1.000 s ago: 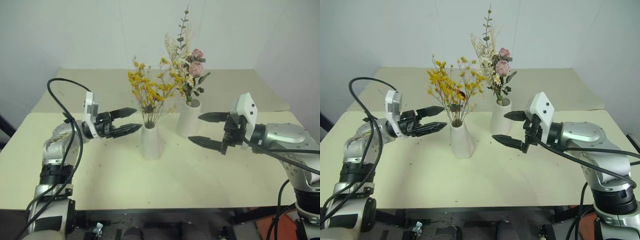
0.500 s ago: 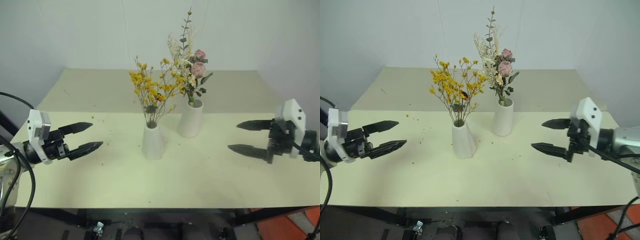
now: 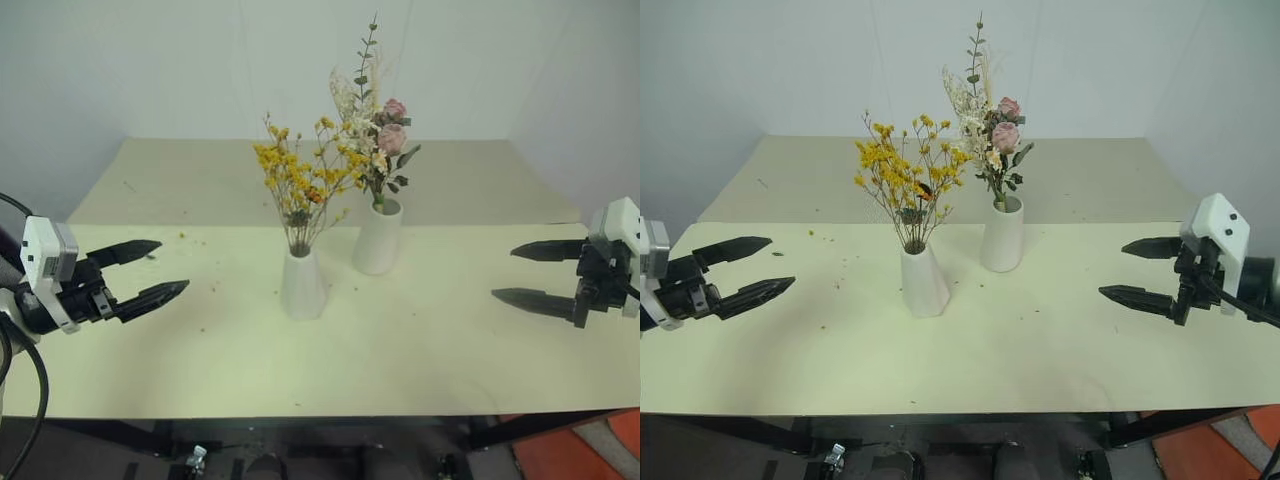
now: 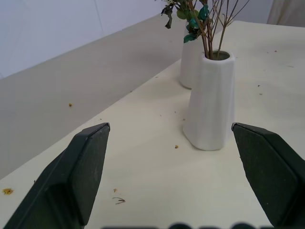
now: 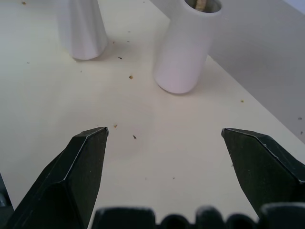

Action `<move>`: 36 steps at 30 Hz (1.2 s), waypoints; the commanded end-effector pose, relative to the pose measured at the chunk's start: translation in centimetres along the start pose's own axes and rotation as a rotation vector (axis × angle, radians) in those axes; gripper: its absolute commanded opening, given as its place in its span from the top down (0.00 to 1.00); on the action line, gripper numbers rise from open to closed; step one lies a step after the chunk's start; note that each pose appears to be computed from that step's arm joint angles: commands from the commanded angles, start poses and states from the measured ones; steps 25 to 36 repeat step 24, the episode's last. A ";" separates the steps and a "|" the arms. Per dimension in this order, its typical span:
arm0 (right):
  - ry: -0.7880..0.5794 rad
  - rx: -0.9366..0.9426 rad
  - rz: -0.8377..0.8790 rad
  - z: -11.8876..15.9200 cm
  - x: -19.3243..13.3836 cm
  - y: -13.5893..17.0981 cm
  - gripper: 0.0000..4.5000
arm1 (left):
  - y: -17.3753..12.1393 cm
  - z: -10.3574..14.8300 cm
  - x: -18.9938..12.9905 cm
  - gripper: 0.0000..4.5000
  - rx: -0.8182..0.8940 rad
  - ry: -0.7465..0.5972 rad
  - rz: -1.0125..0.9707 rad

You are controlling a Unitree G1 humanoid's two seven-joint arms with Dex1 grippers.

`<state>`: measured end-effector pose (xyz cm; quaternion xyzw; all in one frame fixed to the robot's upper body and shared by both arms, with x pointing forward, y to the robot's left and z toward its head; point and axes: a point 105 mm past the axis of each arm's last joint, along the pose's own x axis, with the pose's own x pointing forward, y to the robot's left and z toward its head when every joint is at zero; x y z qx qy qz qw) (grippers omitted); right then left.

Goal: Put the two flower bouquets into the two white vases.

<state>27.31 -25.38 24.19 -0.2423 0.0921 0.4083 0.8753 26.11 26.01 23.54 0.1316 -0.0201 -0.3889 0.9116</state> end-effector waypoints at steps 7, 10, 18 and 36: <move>0.010 -0.050 -0.033 1.2 -1.1 0.1 0.00 | -0.2 1.2 -0.2 0.01 0.031 -0.015 -0.024; 0.015 -0.047 -0.031 1.2 -1.2 0.3 0.00 | -0.1 1.2 0.1 0.01 0.027 -0.021 -0.029; -0.015 -0.085 0.010 1.4 -1.0 1.2 0.00 | -0.1 1.2 0.0 0.01 0.029 -0.007 -0.051; 0.008 -0.065 0.000 0.8 -0.6 0.7 0.00 | -0.1 1.5 -0.8 0.01 0.040 0.005 -0.024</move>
